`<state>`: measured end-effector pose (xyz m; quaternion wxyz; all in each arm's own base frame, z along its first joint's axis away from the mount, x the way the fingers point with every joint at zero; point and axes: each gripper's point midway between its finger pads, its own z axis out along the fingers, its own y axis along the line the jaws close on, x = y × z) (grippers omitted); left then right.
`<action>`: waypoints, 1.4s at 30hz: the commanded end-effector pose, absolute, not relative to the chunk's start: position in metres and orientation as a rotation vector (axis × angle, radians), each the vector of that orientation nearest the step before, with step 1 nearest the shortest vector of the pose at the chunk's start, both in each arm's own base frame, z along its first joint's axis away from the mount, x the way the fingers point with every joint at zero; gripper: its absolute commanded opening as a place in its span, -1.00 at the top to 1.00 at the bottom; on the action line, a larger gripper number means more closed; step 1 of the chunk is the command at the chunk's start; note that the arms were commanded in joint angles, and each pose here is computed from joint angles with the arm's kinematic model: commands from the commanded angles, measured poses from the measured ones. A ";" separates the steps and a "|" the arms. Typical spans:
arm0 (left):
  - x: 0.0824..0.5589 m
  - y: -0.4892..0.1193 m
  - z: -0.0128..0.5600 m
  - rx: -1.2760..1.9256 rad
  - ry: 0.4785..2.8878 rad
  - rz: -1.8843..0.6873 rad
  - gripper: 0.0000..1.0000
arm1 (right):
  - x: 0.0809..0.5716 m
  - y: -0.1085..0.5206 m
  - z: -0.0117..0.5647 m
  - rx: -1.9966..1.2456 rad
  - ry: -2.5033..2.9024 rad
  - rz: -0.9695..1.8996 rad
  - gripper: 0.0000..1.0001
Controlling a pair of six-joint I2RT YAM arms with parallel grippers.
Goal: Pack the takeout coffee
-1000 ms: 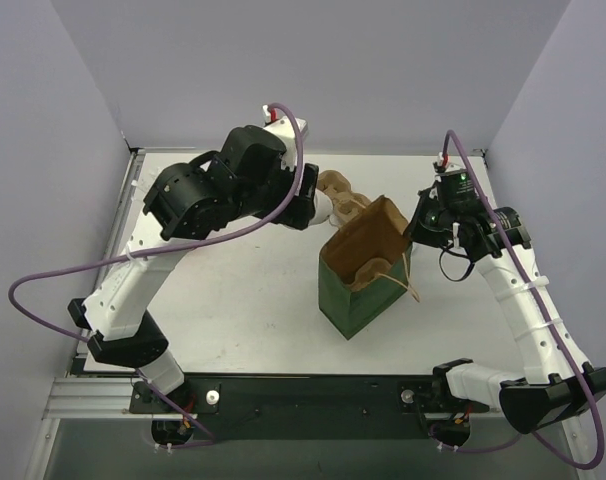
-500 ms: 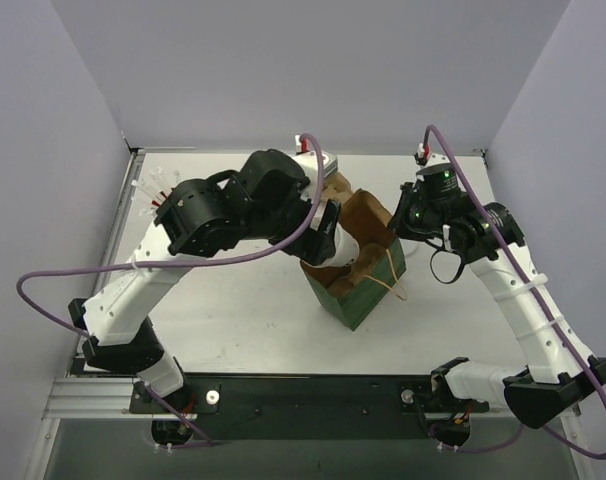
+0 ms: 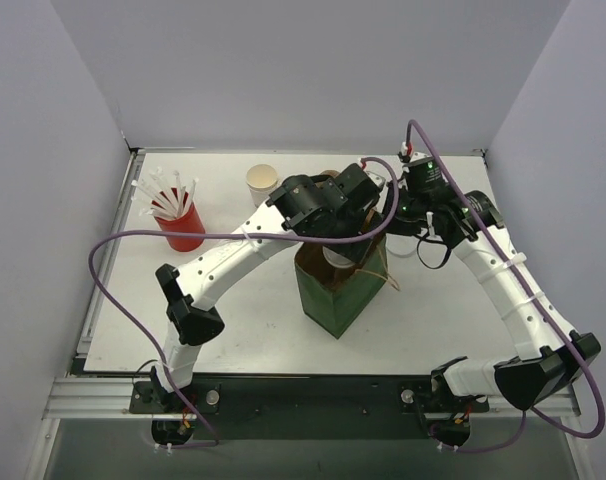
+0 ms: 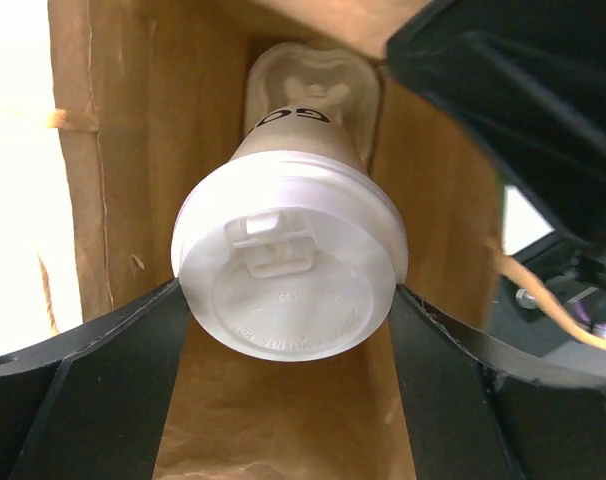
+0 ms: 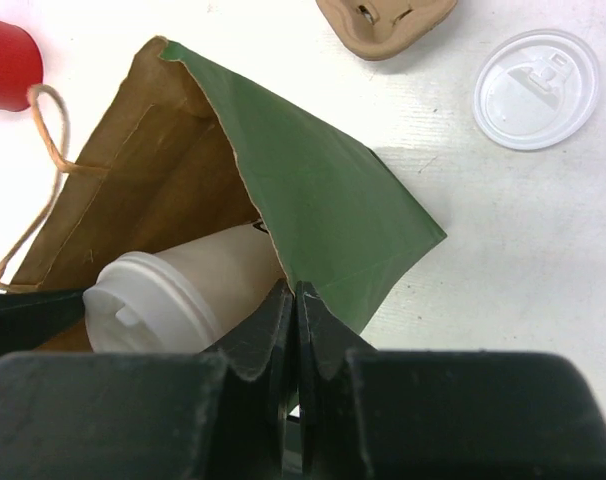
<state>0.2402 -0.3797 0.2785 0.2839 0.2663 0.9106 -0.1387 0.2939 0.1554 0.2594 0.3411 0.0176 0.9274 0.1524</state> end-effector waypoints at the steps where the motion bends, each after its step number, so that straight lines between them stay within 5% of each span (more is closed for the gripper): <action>1: 0.234 -0.324 0.277 0.678 2.497 -0.146 0.14 | 0.303 0.165 0.264 0.073 2.387 0.470 1.00; 18: 0.196 -0.324 0.230 0.703 2.708 -0.260 0.17 | 0.285 0.168 0.260 0.249 2.474 0.559 1.00; 42: 0.196 -0.324 0.177 0.806 2.812 -0.056 0.21 | 0.280 0.164 0.242 0.241 2.480 0.547 1.00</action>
